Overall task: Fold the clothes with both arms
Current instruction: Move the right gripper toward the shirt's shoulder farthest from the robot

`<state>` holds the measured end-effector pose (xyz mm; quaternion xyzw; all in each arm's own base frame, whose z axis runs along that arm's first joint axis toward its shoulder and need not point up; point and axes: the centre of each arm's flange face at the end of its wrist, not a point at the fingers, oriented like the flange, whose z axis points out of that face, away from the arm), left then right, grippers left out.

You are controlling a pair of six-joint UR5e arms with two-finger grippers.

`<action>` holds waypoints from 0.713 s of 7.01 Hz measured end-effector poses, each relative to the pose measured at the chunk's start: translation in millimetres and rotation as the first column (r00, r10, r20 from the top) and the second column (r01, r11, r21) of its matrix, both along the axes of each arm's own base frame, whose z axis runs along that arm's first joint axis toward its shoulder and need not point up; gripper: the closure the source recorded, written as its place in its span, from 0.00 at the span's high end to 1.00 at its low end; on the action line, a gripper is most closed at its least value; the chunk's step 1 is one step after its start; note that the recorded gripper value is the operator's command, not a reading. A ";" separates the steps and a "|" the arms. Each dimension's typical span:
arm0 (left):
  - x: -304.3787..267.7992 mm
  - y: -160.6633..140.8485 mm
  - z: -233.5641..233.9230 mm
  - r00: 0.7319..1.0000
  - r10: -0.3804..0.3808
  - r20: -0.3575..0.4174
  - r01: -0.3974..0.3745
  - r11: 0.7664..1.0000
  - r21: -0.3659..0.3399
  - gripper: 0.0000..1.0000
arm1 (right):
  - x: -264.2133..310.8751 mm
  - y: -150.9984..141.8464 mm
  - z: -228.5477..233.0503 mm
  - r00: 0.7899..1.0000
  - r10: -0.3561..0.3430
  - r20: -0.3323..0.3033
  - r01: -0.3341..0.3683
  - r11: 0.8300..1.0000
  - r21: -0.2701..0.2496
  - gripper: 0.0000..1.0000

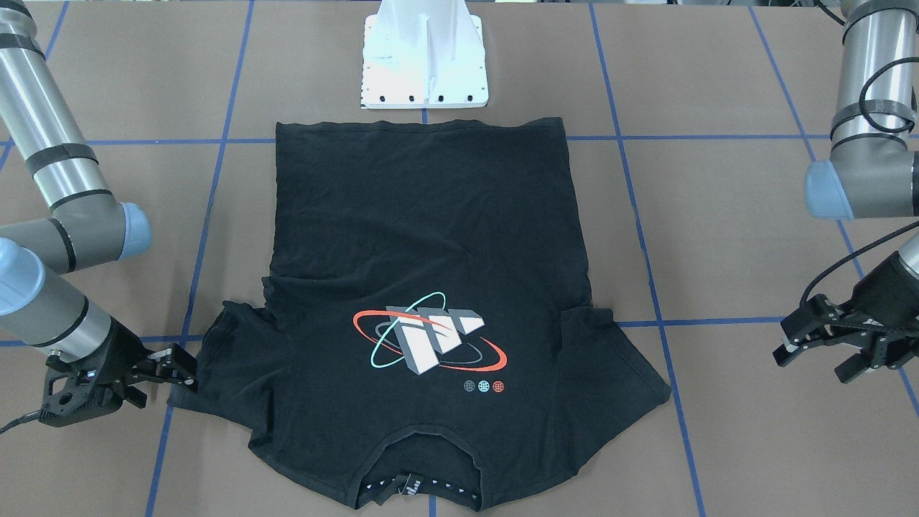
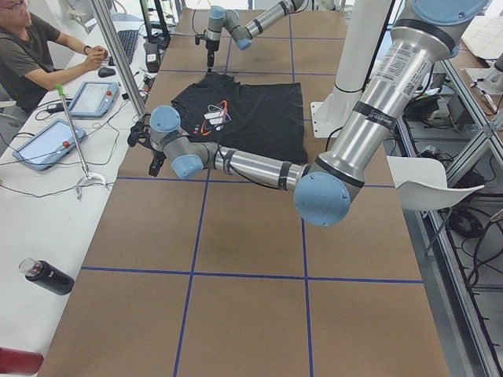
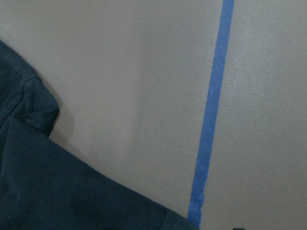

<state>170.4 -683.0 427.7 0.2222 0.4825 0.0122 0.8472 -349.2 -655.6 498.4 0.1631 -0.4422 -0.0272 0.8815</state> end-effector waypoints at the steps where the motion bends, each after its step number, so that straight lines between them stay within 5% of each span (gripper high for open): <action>1: -0.1 0.0 -0.1 1.000 -0.001 -0.001 0.001 1.000 -0.001 1.00 | -7.2 2.4 0.3 1.000 0.003 -0.012 -0.003 1.000 0.008 0.81; 2: -0.1 0.1 -0.5 1.000 -0.001 -0.001 0.001 1.000 0.000 1.00 | -10.5 3.6 1.3 1.000 0.003 -0.021 -0.003 1.000 0.008 0.64; 4: -0.1 0.0 -0.3 1.000 -0.001 -0.001 0.001 1.000 -0.001 1.00 | -12.0 3.0 1.7 0.999 0.004 -0.032 -0.004 1.000 -0.001 0.13; 5: -0.1 0.0 -0.1 1.000 -0.001 -0.001 0.001 1.000 -0.001 1.00 | -13.6 1.7 -1.3 0.999 0.003 -0.034 -0.003 1.000 -0.005 0.00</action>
